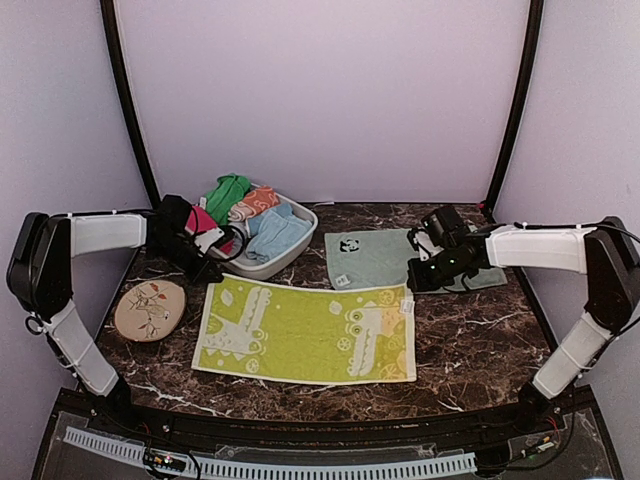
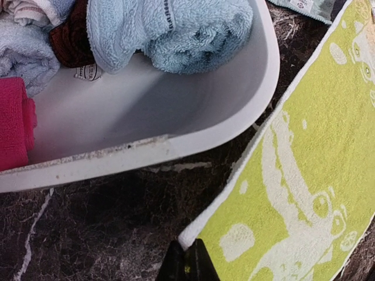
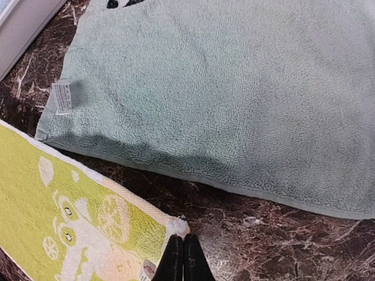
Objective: Roll the towels
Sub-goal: Pick up the towel from the center of the board, then fold the towel at the center of the board.
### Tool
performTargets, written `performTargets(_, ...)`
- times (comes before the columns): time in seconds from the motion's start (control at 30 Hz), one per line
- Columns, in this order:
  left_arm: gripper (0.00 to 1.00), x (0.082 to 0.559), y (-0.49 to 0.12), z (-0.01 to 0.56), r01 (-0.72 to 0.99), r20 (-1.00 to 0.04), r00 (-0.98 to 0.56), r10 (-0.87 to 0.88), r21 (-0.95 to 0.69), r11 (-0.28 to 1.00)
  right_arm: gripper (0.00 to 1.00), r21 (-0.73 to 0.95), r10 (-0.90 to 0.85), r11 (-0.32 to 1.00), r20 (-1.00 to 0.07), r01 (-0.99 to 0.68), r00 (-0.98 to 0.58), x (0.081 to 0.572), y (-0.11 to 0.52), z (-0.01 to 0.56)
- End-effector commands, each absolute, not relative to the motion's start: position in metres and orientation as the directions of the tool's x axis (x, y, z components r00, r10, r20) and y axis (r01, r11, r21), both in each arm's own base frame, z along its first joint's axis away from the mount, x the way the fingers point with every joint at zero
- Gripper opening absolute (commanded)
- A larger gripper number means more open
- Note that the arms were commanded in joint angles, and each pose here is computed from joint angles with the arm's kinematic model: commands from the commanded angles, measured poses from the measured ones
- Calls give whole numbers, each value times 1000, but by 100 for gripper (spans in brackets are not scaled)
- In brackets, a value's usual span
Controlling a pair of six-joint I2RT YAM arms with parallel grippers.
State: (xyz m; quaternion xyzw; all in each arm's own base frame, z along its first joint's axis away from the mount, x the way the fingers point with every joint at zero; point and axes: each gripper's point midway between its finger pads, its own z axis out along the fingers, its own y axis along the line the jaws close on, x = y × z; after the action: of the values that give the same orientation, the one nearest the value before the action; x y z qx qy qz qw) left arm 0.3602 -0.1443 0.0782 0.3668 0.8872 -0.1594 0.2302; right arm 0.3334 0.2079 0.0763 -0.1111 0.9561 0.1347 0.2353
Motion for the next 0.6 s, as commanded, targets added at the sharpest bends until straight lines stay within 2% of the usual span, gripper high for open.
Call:
performTargets(0.0,1,345,-146,91,751,-544,-598,589,-125,648,0,209,-135,937,-521,-280,-843,329,201,93)
performTargets(0.2,1,325,-146,93,775,-554,-574,603,-130,618,0,255,-105,929,-511,-267,-853,305,194,97)
performTargets(0.57,2,279,-142,90,812,-543,-546,638,-155,563,0,289,-131,916,-436,-276,-890,233,197,83)
